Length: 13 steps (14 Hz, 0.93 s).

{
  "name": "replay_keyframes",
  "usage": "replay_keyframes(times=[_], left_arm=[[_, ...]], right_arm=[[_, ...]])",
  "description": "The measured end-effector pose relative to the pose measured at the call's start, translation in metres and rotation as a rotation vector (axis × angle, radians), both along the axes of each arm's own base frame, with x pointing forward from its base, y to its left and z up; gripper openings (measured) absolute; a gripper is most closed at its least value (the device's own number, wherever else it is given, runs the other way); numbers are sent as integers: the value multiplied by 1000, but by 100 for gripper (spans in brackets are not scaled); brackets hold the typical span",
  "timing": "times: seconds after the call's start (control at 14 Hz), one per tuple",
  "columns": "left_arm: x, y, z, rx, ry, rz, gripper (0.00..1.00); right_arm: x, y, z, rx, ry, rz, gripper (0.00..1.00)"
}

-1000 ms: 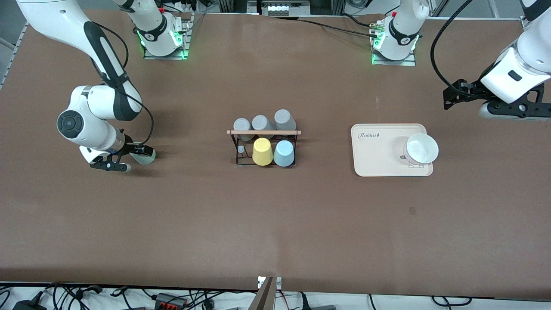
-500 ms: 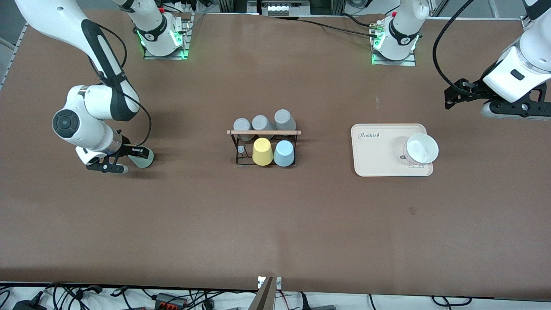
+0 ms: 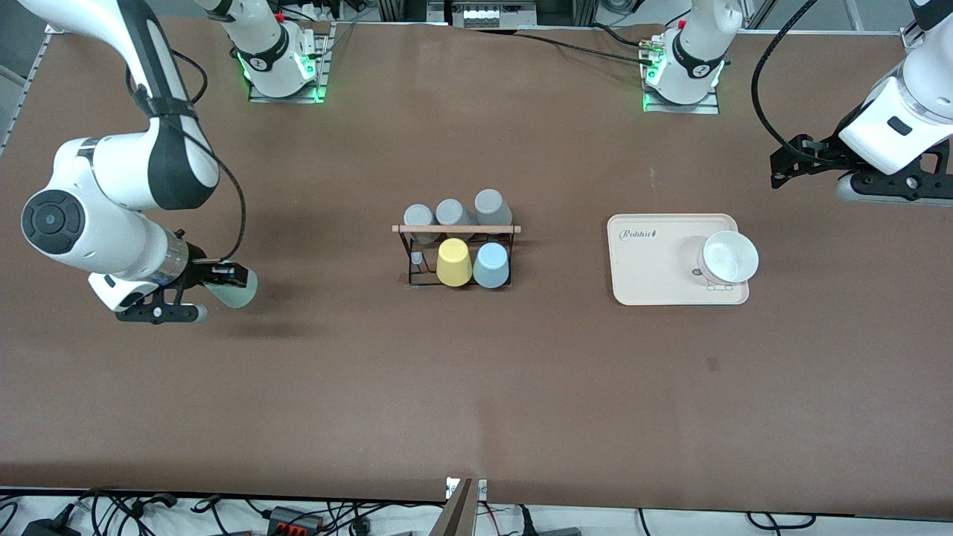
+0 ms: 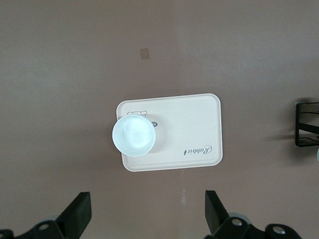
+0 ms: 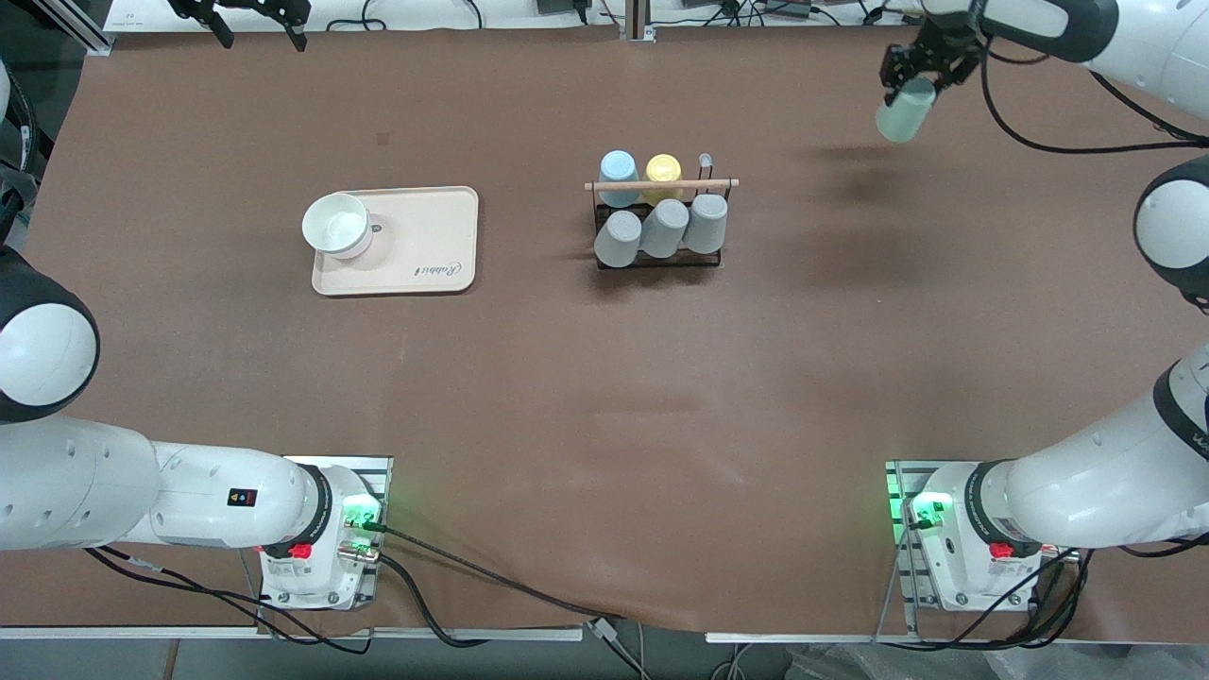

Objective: Hang scattered cups on rack with three cups
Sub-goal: 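Carry the mint cup with the right gripper to the rack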

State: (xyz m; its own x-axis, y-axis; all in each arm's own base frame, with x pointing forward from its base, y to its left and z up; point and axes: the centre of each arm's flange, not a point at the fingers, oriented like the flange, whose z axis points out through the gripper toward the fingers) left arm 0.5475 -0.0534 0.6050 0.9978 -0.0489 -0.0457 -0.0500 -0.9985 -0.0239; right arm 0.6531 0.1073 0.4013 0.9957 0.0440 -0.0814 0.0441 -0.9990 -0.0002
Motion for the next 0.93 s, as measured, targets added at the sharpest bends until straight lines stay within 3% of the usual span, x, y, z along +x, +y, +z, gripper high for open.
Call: replay_keyframes(times=[0.43,0.79,0.93], left_arm=[[0,0,0,0,4,0,100],[-1,5,-1,1,11,9,100],[-1,8,-1,1,13,15,100]], right_arm=[[-2,105,8,5,-10,89,67],[-25,199,14,68,-9,3,67],[-35,227,6,65,3,-32,67]])
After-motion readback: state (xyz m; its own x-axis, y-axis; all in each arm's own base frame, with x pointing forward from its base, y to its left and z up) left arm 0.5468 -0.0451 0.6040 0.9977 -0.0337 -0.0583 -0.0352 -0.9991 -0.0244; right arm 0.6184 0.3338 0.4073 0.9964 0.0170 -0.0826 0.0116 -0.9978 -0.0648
